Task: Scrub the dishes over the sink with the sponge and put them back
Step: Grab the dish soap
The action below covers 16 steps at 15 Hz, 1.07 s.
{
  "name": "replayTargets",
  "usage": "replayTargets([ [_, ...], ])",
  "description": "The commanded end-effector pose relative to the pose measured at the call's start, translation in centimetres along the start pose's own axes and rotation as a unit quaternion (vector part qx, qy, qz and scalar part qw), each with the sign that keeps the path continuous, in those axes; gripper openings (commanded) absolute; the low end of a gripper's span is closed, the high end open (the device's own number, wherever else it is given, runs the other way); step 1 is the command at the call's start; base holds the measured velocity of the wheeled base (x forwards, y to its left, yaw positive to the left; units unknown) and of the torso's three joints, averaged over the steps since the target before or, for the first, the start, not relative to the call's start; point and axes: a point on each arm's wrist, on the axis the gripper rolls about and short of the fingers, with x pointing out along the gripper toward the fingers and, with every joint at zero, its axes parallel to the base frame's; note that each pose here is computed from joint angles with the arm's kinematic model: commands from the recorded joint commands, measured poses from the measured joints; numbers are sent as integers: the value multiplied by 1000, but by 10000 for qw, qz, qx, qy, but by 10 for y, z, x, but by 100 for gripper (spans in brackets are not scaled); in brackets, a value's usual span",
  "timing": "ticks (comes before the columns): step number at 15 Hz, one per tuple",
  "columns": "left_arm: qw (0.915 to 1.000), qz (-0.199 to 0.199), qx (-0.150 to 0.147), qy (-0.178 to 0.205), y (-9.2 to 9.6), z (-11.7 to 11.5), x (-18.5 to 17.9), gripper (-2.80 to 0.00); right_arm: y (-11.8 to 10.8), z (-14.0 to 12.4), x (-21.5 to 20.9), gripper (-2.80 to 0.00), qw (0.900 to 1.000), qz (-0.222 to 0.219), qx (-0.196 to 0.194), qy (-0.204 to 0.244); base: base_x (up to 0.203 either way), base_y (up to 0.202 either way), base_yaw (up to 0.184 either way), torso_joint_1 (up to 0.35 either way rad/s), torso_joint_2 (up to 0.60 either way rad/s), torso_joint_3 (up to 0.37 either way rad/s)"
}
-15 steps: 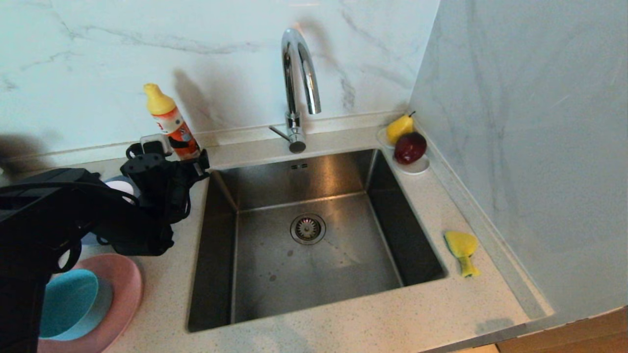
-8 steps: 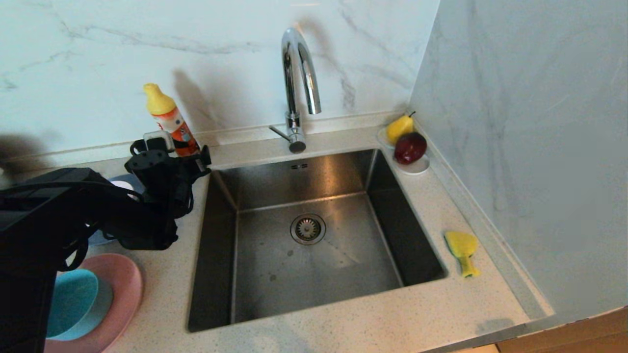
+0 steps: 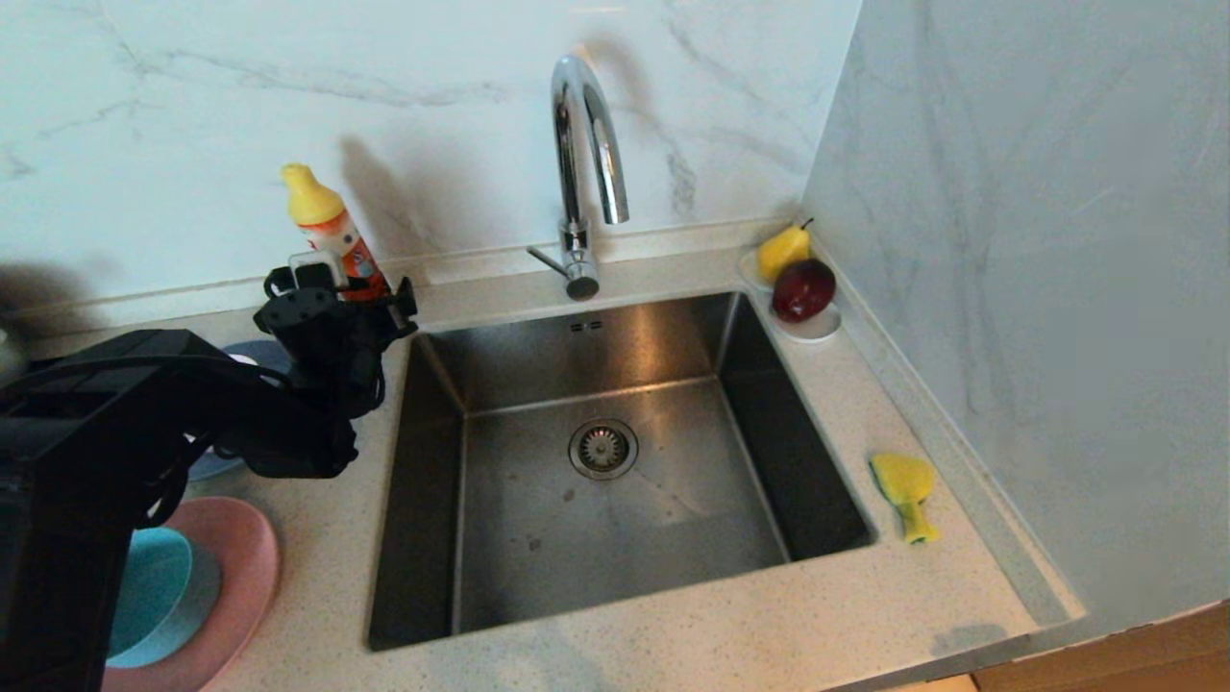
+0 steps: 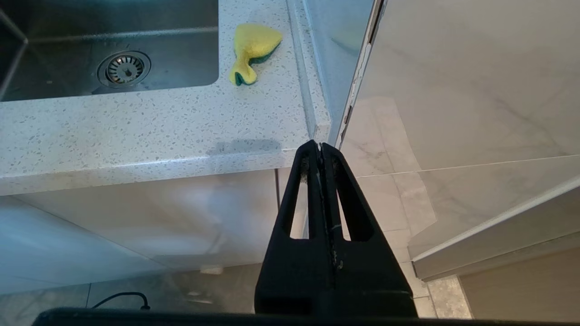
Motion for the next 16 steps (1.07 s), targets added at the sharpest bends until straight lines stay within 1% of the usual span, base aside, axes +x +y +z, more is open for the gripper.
replayTargets([
  [1,10000,13,-19,-76,-1,1,4,0,0,0,0,-280,10000,1,-1,-3,0,0,0,0,0,0],
  [3,10000,11,-14,-59,-2,-2,5,0,0,0,0,-280,10000,1,-1,-3,0,0,0,0,0,0],
  [9,9999,20,-32,-137,-3,2,11,0,0,0,0,-280,10000,1,-1,-3,0,0,0,0,0,0],
  [13,9999,20,-30,-132,-4,-4,13,0,0,0,0,-280,10000,1,-1,-3,0,0,0,0,0,0],
  [14,9999,20,-35,-146,-5,-4,14,-280,0,0,0,-280,10000,1,-1,-3,0,0,0,0,0,0],
  [16,9999,26,-26,-124,-5,-4,17,-280,0,0,0,-280,10000,1,-1,-3,0,0,0,0,0,0],
])
